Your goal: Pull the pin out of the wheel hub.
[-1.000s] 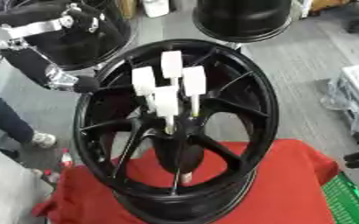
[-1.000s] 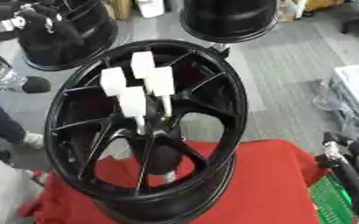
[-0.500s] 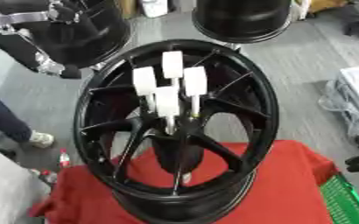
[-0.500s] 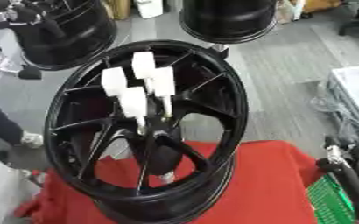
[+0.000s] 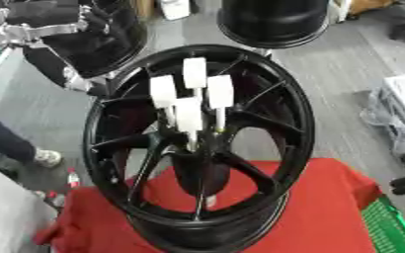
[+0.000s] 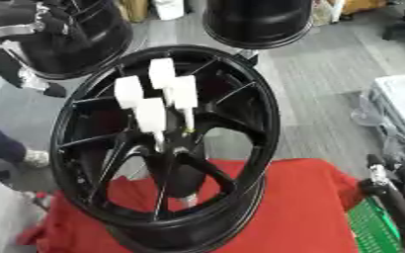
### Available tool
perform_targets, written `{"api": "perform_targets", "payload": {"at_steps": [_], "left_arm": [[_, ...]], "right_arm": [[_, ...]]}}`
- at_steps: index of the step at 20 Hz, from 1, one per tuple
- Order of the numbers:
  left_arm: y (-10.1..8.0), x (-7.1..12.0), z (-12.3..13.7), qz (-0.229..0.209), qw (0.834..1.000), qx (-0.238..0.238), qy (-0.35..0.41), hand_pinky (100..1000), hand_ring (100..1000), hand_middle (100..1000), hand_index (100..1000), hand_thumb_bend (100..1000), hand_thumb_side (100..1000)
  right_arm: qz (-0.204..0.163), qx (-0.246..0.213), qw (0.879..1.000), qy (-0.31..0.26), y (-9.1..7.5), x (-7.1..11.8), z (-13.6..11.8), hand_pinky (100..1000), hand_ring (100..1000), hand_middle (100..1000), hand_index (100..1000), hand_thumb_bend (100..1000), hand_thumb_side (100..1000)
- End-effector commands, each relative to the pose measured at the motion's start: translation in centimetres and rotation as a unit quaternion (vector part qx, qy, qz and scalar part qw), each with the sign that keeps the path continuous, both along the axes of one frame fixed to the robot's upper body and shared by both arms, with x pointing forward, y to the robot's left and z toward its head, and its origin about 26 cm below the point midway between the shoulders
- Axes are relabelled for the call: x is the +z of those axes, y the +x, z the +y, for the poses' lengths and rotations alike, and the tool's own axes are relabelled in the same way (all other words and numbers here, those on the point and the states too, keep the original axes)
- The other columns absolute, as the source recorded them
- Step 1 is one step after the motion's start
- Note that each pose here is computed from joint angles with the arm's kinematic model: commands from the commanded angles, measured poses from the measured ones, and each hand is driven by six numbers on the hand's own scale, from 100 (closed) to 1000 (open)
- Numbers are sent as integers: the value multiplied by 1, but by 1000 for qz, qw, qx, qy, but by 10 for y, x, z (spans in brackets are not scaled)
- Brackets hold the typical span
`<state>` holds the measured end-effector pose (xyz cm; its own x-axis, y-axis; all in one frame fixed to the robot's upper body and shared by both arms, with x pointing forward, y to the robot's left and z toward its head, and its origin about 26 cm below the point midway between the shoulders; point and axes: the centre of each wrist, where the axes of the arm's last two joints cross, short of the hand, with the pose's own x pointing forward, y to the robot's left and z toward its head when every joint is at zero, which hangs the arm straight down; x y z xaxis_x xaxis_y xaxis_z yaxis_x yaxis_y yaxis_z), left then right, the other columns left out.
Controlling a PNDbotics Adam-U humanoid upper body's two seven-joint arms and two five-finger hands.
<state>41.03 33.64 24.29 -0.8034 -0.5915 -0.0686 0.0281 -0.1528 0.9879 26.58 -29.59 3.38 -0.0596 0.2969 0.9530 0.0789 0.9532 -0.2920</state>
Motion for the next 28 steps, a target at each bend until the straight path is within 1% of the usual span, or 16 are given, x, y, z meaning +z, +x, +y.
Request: {"api": "perform_targets", "payload": {"at_steps": [1,4,7,10,17,19,23,26,28], "left_arm": [[6,5,1,7,991,-80,107,541,417,702,817,594,681],[12,-1,-4,6,990,-94,107,539,414,697,814,554,691],[16,-7,-10,8,989,-103,105,537,411,691,812,538,727],[19,-10,-17,12,988,-112,107,536,409,689,812,535,762],[22,-15,-31,22,984,-130,123,536,406,677,805,535,786],[22,-17,-35,27,982,-133,130,536,404,673,801,533,781],[22,-20,-38,36,980,-137,141,528,384,633,775,523,741],[22,-21,-41,40,979,-139,147,522,367,607,755,515,694],[22,-23,-42,43,978,-141,148,518,361,593,745,500,693]], "right_arm": [[-8,5,1000,0,2,5,0,532,540,778,770,100,700],[-7,7,1000,0,3,5,1,532,540,778,770,100,707],[-7,8,1000,1,3,4,1,532,540,777,769,100,707],[-6,8,1000,1,3,4,1,532,540,777,769,100,707],[-6,9,1000,1,3,4,1,532,541,777,769,100,709],[-6,10,1000,1,3,4,1,532,541,777,769,100,709],[-6,8,1000,0,3,4,1,532,542,776,769,100,710],[-6,8,1000,0,4,4,1,532,542,776,769,100,713],[-6,9,1000,0,4,4,1,532,542,776,769,100,711]]}}
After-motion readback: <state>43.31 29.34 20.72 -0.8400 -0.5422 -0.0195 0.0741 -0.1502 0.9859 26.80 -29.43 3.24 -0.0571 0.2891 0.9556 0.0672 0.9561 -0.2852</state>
